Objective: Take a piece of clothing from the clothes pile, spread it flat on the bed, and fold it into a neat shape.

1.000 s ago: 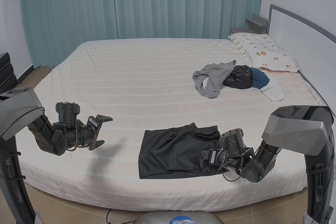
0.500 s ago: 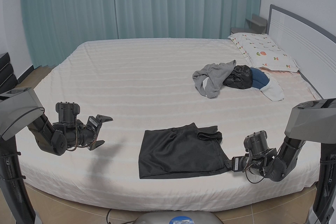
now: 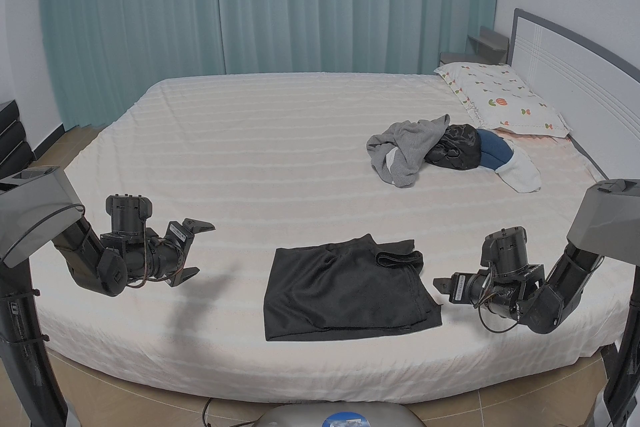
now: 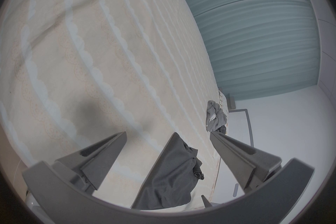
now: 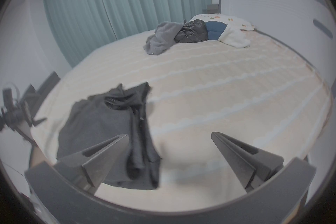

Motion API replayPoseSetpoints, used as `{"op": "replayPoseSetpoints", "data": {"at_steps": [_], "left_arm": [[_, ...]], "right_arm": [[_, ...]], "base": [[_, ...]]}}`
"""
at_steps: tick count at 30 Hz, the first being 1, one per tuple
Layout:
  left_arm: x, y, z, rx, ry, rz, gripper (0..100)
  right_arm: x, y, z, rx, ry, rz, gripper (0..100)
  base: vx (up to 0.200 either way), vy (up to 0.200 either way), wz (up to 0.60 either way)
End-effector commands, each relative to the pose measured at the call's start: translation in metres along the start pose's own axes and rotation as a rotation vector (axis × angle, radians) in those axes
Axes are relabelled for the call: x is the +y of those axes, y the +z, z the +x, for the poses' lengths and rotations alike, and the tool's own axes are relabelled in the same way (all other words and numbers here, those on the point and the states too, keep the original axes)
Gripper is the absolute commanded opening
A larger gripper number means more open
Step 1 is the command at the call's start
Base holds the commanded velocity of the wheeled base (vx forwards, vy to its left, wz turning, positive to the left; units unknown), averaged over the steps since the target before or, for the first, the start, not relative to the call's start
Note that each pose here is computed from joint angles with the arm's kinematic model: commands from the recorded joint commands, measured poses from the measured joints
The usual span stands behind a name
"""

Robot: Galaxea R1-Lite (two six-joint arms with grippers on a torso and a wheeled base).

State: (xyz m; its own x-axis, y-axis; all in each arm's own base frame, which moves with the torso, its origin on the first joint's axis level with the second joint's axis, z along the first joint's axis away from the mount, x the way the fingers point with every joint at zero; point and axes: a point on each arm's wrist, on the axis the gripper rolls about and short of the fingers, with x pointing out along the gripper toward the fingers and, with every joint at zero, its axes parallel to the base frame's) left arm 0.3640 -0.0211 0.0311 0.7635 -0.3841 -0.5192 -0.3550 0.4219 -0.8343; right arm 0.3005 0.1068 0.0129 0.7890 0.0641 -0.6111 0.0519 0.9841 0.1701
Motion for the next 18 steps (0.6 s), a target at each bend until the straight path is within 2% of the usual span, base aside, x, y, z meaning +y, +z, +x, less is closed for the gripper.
{"op": "replayPoseSetpoints", "data": {"at_steps": [1,2,6,9,14,18], "left_arm": [[0.001,-0.001,0.000,0.000,0.000,0.000,100],[0.001,-0.001,-0.001,0.000,0.000,0.000,100],[0.001,0.000,-0.001,-0.001,0.002,-0.001,100],[0.002,-0.001,-0.001,0.000,0.004,-0.001,100],[0.002,-0.001,-0.001,-0.001,0.002,-0.001,100],[0.002,-0.001,-0.001,0.000,0.003,0.000,100]], "right_arm": [[0.028,0.010,0.001,-0.021,0.129,0.107,100],[0.028,0.010,0.002,-0.020,0.128,0.112,100],[0.047,0.005,0.003,-0.001,0.211,0.120,100],[0.063,0.008,0.005,0.024,0.293,0.177,100],[0.085,-0.001,0.018,0.054,0.336,0.163,100],[0.095,0.000,0.029,0.080,0.365,0.161,100]], "base": [[0.000,0.000,0.00],[0.000,0.000,0.00],[0.000,0.000,0.00],[0.200,0.000,0.00],[0.200,0.000,0.00],[0.000,0.000,0.00]]}}
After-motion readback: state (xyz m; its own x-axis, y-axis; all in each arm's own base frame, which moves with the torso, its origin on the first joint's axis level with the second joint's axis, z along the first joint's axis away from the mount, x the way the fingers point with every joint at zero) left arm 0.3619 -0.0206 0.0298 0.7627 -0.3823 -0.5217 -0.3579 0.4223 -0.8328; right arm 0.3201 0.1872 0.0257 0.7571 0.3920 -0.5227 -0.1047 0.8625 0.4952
